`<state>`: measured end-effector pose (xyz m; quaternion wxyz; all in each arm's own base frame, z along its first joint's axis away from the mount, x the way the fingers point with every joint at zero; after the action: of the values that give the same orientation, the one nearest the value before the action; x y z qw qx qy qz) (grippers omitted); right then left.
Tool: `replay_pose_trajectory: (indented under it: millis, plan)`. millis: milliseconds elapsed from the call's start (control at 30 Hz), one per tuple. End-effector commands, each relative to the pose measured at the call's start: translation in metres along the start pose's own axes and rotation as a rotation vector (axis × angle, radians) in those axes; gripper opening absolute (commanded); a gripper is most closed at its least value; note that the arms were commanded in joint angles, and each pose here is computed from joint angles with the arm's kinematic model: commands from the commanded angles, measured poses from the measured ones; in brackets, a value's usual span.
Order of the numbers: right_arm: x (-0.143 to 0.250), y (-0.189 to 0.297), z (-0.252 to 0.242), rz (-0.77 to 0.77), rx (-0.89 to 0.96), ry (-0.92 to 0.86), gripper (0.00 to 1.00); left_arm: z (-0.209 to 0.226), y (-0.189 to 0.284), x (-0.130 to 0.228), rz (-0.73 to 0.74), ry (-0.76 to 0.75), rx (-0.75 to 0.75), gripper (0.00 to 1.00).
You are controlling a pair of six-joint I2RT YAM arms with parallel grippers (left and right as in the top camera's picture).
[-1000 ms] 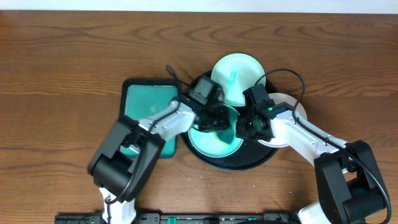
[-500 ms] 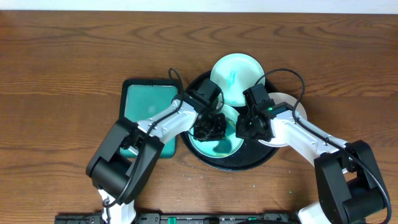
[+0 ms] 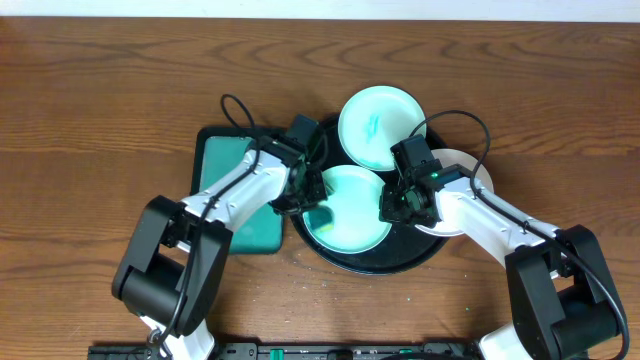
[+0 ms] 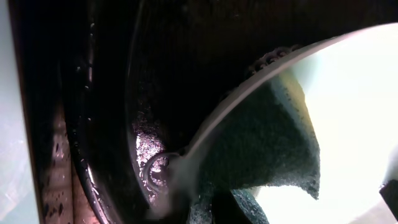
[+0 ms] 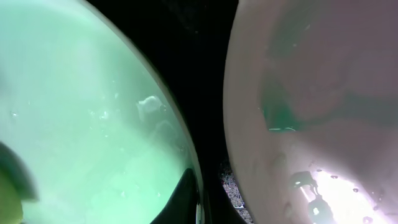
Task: Clean dirty plates on tray and stack at the side
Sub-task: 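Scrub the lower pale green plate with the sponge in the left gripper, then return the sponge to the basin with the left gripper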
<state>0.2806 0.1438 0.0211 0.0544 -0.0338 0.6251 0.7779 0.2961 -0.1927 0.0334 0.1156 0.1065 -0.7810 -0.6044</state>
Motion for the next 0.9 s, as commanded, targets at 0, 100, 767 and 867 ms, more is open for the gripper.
replay_pose_trajectory:
  millis: [0,100,767,867]
  plan:
    - [0.005,-0.012,-0.017,0.016,0.094,-0.011,0.01,0.031,-0.005,-0.024,-0.137,-0.005,-0.144,0.07]
    - [0.005,-0.012,-0.017,0.016,0.094,-0.011,0.01,0.013,-0.006,-0.025,-0.119,-0.029,-0.046,0.07]
    - [0.005,-0.011,-0.020,0.012,0.114,-0.011,0.01,-0.031,0.056,0.011,-0.081,-0.214,0.193,0.07]
    - [0.004,-0.011,-0.019,0.009,0.112,-0.010,0.01,0.013,0.102,-0.010,-0.248,-0.152,0.063,0.07]
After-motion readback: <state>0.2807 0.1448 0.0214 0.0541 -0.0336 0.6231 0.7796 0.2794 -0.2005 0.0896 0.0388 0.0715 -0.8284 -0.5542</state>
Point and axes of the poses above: each gripper's point midway between its finger pads, its own y axis back along the fingers, its own z axis along the line the jaws close on, x = y × z, the point moved 2 cm from there along y, back along the fingers, and after that the axes turned 6 degrees about y, right-handed, at the moved point
